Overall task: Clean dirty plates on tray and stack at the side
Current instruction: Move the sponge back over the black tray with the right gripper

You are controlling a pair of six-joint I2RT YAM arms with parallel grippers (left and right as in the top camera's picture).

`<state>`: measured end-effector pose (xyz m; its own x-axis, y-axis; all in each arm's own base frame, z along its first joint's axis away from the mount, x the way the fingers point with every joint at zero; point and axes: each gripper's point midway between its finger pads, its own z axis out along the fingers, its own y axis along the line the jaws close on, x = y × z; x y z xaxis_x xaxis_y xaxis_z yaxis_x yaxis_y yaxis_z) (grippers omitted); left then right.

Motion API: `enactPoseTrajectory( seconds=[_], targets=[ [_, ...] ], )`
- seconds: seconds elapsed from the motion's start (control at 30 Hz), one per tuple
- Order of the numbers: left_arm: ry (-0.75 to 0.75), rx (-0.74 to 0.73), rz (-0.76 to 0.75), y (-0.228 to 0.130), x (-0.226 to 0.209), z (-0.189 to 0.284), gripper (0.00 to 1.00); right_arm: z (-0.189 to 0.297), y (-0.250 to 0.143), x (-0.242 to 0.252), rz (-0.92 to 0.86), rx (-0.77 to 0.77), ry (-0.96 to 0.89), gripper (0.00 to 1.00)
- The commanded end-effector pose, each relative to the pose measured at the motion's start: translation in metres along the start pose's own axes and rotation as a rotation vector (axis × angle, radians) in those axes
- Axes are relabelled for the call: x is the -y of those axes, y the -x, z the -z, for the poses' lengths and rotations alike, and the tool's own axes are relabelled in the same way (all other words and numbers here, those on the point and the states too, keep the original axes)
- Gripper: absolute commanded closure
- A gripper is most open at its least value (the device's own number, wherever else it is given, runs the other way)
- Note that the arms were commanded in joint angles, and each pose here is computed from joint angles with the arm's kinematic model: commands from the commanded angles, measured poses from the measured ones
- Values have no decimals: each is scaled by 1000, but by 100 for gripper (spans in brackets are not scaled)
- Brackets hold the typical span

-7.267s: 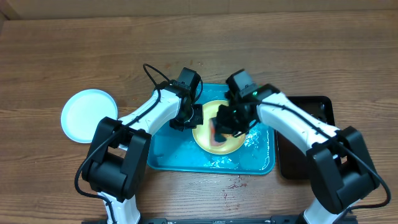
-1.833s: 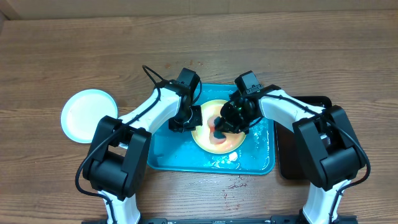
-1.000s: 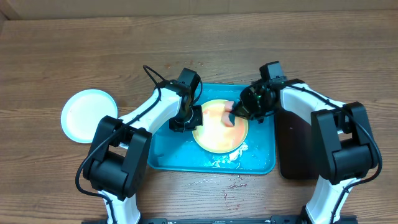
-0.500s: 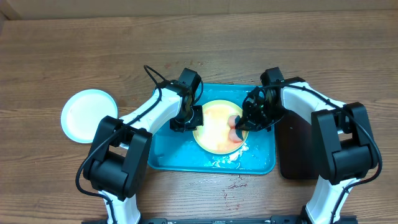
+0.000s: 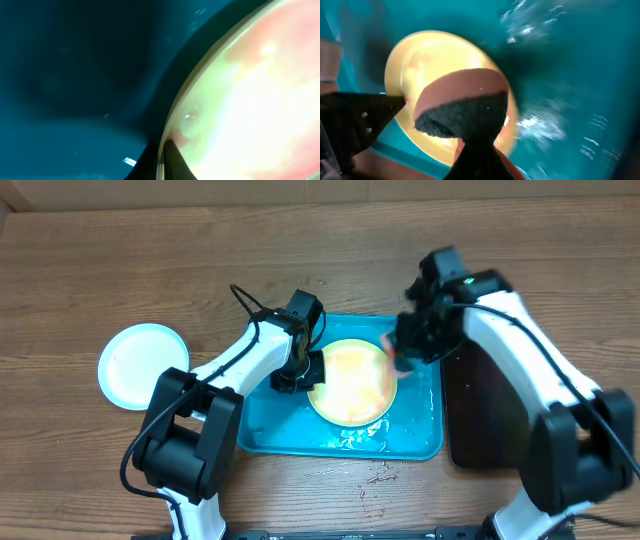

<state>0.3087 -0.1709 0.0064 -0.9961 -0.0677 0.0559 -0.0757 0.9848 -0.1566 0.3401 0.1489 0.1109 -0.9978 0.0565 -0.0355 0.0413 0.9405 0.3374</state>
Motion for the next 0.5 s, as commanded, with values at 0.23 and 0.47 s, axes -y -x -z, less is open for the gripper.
enactPoseTrajectory(
  seconds=[0.23, 0.47],
  targets=[
    [276, 189, 25, 8, -47, 74, 96, 93, 4, 85, -306, 169, -330, 96],
    [256, 328, 23, 11, -42, 141, 95, 102, -4, 126, -430, 141, -354, 96]
  ],
)
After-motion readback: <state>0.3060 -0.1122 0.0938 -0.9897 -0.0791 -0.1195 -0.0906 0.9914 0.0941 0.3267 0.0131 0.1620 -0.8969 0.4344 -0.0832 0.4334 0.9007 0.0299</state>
